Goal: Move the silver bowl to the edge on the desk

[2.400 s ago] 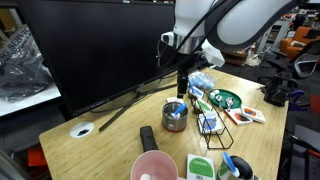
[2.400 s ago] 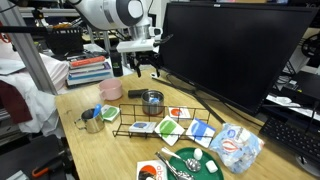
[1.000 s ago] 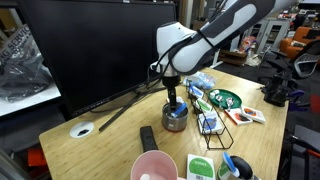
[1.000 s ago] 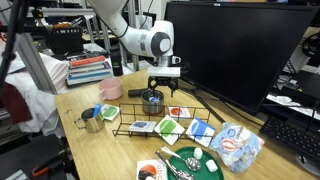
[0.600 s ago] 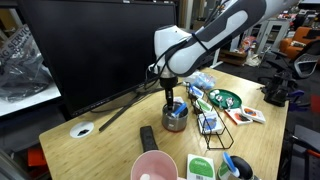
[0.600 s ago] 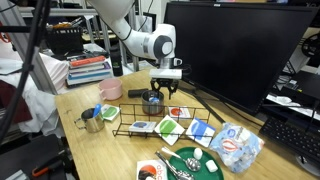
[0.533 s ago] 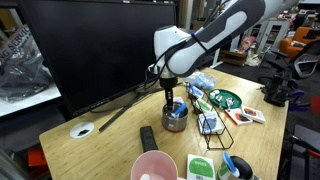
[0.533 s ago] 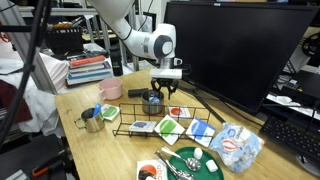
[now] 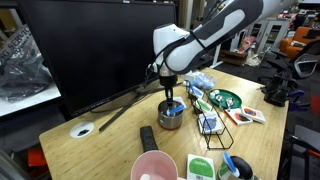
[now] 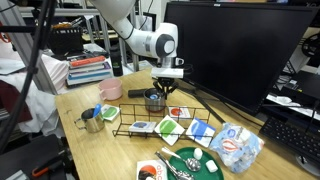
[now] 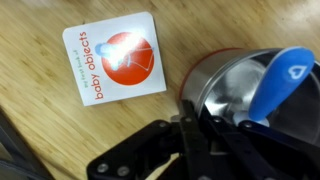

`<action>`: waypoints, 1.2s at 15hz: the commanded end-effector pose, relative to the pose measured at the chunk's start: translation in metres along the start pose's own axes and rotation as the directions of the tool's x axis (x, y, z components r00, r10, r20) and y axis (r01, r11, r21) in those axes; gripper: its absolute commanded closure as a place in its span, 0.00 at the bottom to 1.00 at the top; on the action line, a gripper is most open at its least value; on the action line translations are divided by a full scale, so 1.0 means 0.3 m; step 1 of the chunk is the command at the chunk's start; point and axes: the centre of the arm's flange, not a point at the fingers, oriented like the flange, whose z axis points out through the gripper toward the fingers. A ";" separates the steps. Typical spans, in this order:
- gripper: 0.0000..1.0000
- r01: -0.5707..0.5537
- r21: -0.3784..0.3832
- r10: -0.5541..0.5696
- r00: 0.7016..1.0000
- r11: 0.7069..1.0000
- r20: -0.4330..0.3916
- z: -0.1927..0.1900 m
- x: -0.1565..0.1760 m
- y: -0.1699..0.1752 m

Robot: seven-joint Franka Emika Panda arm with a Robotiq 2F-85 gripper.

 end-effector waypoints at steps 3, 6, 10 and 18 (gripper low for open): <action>0.98 0.020 0.027 -0.021 1.000 0.999 0.004 -0.073 -0.026 0.001; 0.98 0.036 0.030 -0.037 0.999 0.999 0.027 -0.104 -0.053 -0.026; 0.98 0.078 0.069 -0.075 0.996 0.995 -0.041 -0.198 -0.103 -0.098; 0.98 0.279 0.101 -0.270 0.959 0.955 -0.089 -0.326 -0.124 -0.384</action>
